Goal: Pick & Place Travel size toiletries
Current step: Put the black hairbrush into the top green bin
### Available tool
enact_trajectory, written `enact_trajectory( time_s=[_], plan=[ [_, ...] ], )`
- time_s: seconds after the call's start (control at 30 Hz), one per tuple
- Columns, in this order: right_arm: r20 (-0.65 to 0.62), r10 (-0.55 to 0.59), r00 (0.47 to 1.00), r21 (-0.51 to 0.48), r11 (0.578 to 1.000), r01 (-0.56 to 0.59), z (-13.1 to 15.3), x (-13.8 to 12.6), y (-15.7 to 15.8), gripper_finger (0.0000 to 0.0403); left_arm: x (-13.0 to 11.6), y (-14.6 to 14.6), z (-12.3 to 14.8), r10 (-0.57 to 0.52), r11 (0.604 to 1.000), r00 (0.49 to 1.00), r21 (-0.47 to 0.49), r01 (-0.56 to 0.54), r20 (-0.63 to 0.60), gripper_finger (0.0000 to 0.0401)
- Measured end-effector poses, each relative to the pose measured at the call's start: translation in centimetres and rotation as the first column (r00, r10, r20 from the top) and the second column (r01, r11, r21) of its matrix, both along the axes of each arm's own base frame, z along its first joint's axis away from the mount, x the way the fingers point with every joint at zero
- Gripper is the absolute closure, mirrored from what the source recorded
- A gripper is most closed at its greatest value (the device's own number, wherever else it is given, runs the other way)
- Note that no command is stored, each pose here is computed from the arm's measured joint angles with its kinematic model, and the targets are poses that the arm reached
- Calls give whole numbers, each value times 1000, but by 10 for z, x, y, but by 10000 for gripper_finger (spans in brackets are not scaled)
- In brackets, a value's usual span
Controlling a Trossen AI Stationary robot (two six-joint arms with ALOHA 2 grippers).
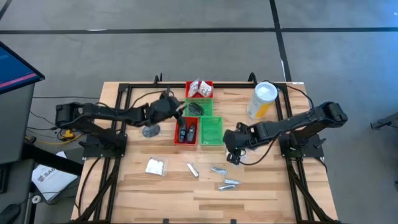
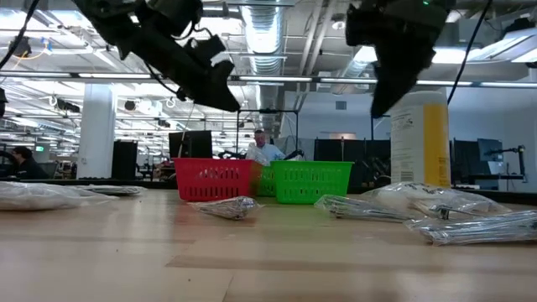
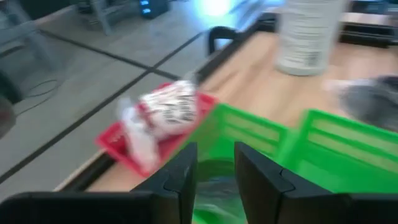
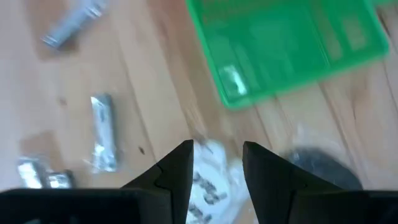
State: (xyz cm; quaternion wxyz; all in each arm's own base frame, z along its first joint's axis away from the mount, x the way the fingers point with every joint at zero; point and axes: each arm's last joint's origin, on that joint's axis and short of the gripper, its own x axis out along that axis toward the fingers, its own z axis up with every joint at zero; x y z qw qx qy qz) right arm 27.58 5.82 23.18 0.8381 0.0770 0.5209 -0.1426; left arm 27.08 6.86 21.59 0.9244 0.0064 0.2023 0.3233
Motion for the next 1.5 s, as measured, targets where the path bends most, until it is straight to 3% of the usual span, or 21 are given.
enact_trajectory(
  time_s=[0.23, 0.53, 0.77, 1.2, 1.5],
  plan=[
    [-68, -154, 986, -81, 986, 148, -29, -23, 9, 274, 5, -34, 0, -111, 994, 994, -20, 112, 22, 303],
    [-130, -286, 950, -122, 955, 270, -63, -47, 5, 274, 7, -52, 1, -161, 985, 986, -48, 163, 53, 303],
    [-129, -295, 947, -119, 952, 281, -73, -52, 3, 264, 7, -54, 2, -168, 984, 984, -48, 171, 62, 303],
    [-132, -311, 941, -135, 946, 294, -78, -52, -2, 176, 7, -54, 2, -167, 984, 983, -46, 171, 69, 303],
    [-144, -289, 946, -169, 949, 265, -78, -51, -8, 170, 8, -54, 2, -167, 984, 983, -46, 170, 70, 303]
  ],
)
